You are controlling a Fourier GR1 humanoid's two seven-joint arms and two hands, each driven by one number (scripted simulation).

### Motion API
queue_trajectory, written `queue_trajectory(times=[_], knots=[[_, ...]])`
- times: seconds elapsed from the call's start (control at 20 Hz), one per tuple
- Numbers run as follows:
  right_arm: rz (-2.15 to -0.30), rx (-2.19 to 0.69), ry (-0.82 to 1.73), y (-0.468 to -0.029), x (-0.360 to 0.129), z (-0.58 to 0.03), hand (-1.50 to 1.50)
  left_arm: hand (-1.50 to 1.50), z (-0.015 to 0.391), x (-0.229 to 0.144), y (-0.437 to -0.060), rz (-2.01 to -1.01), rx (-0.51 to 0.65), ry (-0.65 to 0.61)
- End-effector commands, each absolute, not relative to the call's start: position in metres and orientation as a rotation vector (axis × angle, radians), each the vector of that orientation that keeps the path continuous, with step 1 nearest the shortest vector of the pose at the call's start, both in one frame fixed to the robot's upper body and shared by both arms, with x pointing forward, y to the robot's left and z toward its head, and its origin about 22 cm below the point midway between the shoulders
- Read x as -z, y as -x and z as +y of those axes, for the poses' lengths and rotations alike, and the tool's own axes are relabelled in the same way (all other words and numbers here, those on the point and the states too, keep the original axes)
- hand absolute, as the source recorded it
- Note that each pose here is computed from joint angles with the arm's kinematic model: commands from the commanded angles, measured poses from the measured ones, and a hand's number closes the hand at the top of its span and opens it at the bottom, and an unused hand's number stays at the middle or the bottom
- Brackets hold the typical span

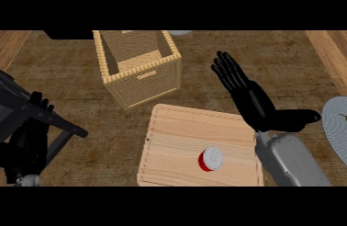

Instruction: Pick the can from the cutting board and place it in the basket

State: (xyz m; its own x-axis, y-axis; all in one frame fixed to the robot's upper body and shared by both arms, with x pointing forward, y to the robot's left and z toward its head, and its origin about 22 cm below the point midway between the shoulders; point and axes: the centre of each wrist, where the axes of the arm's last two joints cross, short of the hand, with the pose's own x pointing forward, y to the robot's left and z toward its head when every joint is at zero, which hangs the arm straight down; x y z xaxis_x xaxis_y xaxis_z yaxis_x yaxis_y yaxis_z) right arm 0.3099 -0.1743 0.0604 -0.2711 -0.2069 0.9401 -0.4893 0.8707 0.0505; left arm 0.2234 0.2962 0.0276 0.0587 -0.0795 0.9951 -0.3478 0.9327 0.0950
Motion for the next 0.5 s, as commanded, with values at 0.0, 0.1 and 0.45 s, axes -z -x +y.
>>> queue_trajectory(times=[0.0, 0.1, 0.45], knots=[[-1.873, -0.258, -0.451, -0.304, -0.063, -0.177, 1.5, 0.0, 0.285, -0.029, -0.239, -1.426, -0.165, -0.295], [-1.907, -0.149, -0.386, -0.304, -0.084, -0.16, 1.5, 0.0, 0.3, 0.0, -0.212, -1.27, -0.1, -0.268], [-1.938, -0.387, -0.342, -0.271, -0.069, -0.068, 1.5, 0.0, 0.293, 0.021, -0.195, -1.016, 0.017, -0.202]])
